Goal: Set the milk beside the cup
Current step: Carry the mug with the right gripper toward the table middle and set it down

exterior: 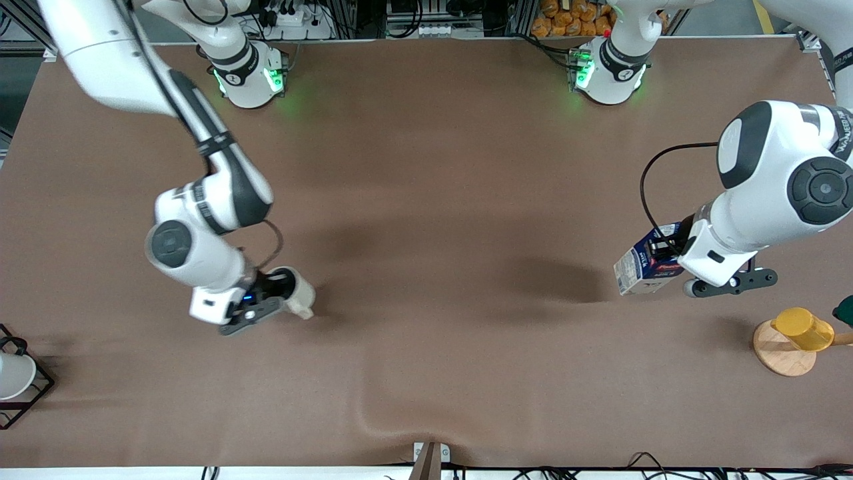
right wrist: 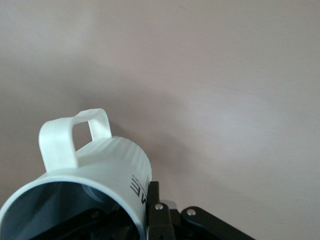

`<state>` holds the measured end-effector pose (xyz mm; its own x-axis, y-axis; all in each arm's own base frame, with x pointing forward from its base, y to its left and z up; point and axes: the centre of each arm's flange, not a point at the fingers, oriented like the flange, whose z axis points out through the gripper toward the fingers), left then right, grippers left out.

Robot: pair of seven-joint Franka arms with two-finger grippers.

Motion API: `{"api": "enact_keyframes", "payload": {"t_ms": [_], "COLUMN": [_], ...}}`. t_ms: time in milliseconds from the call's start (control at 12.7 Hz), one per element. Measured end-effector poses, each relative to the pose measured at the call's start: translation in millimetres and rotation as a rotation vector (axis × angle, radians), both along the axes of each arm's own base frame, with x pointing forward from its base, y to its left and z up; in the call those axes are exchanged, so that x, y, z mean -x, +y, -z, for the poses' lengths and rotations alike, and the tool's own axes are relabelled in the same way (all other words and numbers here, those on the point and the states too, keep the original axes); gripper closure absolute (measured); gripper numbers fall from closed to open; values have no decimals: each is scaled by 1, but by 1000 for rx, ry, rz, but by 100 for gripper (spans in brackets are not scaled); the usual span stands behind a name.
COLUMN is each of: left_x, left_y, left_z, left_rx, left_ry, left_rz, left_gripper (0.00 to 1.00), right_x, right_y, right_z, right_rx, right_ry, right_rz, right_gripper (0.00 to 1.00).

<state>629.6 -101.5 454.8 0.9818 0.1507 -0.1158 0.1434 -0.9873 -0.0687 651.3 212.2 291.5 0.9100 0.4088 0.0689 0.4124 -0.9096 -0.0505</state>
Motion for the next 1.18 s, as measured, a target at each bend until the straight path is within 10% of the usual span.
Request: {"api": "enact_keyframes", "payload": {"t_ms": [944, 1180], "left_x": [1, 2], "left_y": [-4, -12], "left_z": [0, 0], "left_rx": [1, 1], "left_ry": [1, 0], "left_rz": [-2, -13], "left_gripper": [52, 52], "right_x": [73, 79], "right_y": [229, 237], "right_z": [54, 53], "right_rx": [5, 36], "right_ry": [19, 9], "right_rz": [493, 487], "right_gripper": [95, 66]}}
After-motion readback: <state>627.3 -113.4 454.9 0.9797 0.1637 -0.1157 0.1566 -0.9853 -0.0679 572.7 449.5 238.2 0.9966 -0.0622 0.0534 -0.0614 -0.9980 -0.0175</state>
